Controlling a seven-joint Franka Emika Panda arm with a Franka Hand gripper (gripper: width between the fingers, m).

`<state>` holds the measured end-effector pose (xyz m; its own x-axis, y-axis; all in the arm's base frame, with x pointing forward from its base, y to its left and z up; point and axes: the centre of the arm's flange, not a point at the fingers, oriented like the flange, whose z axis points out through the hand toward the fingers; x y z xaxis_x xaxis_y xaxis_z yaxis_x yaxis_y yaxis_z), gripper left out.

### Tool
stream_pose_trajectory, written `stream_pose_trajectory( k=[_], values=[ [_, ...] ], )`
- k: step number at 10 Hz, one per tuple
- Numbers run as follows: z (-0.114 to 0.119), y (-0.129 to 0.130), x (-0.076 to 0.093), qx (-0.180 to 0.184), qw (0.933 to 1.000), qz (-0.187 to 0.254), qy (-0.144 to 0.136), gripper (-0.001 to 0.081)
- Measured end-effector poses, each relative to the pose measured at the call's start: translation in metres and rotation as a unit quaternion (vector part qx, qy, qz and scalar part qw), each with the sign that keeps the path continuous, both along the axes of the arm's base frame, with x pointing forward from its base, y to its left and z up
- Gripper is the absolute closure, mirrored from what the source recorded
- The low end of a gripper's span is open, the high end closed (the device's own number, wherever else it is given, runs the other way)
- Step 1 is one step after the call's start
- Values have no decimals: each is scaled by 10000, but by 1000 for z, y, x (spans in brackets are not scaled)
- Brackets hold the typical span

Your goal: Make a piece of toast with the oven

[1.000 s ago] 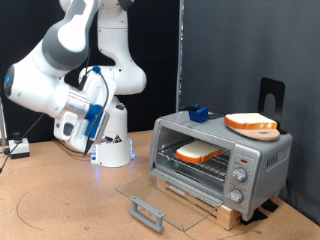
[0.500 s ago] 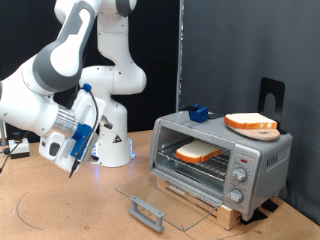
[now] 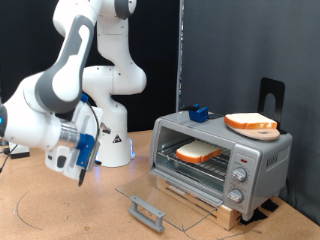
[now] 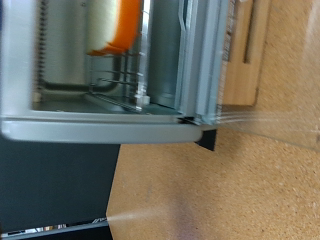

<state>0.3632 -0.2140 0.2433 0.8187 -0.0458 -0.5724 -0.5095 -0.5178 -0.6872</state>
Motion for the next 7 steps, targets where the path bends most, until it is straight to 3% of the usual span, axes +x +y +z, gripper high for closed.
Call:
stream_pose_trajectory(
  k=[3,7],
  values=[
    [-41,15,-11,-214,9994,-210,187,2],
    [-42,13,-11,-69,9997,-151,-172,2]
  ],
)
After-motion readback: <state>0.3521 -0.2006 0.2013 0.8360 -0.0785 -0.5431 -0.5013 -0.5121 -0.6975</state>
